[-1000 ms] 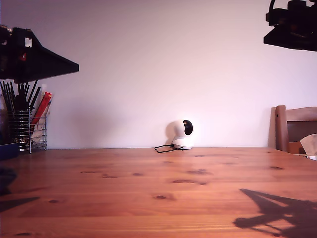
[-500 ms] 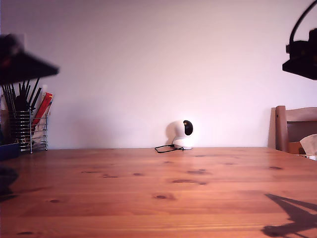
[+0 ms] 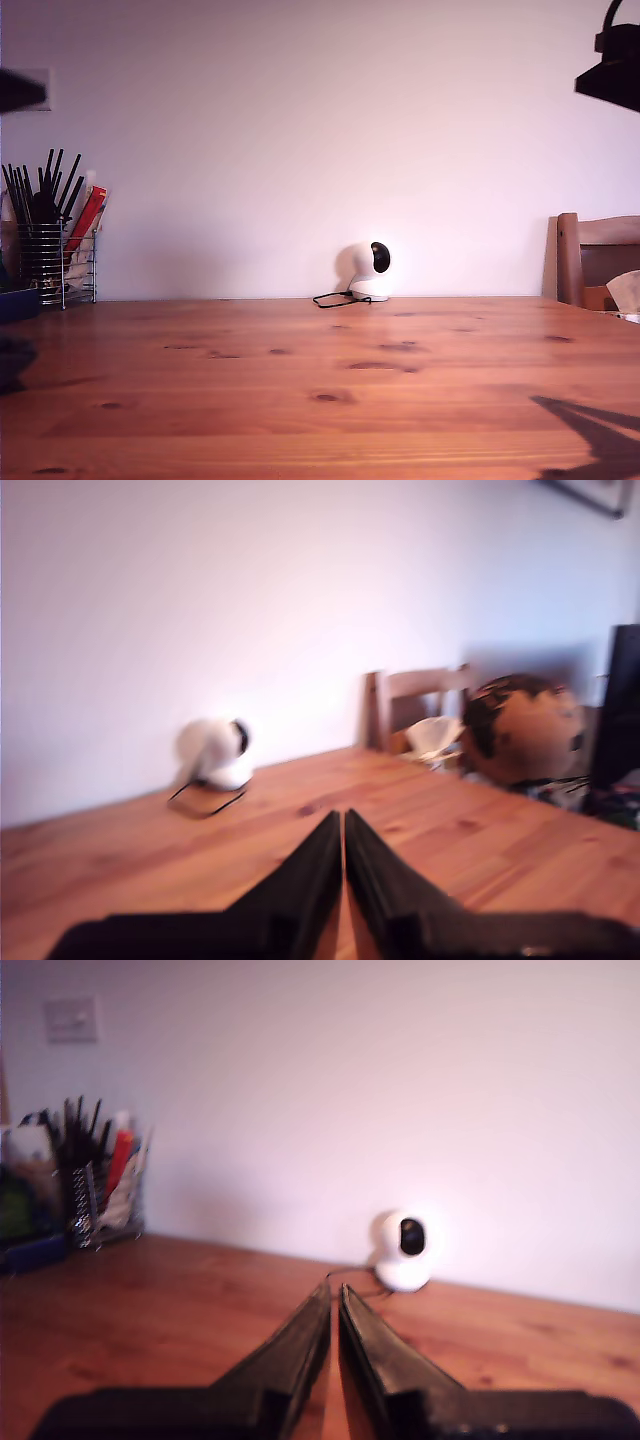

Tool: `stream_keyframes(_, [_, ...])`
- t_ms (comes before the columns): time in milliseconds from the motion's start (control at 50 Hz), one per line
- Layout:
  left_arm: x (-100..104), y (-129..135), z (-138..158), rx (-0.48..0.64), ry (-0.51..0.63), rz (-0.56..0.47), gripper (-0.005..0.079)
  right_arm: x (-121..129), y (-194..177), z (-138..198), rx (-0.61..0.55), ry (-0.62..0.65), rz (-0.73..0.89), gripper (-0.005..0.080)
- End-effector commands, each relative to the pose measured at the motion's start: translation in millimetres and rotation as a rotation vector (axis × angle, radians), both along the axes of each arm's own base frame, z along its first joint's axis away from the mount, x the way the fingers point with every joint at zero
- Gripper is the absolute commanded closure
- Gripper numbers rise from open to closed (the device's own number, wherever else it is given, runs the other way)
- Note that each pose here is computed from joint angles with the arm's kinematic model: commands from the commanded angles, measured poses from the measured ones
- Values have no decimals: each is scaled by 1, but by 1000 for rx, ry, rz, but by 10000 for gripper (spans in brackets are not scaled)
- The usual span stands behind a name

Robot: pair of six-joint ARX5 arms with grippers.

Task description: Fold the underwear in front of you. After folding it, place it to the left side.

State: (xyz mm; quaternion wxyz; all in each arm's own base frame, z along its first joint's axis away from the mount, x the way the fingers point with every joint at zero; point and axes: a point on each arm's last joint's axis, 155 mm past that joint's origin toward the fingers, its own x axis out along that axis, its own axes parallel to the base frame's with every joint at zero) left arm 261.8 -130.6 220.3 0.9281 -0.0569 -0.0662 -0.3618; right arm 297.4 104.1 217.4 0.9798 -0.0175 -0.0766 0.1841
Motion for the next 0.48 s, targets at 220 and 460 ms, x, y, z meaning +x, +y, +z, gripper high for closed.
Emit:
stream_keyframes(220, [-4, -9, -15, 1, 64, -34, 763, 2, 1, -56, -61, 223, 2, 763])
stream_keyframes(460, [-4, -9, -17, -5, 78, -34, 764, -9, -2, -113, -126, 447, 2, 763])
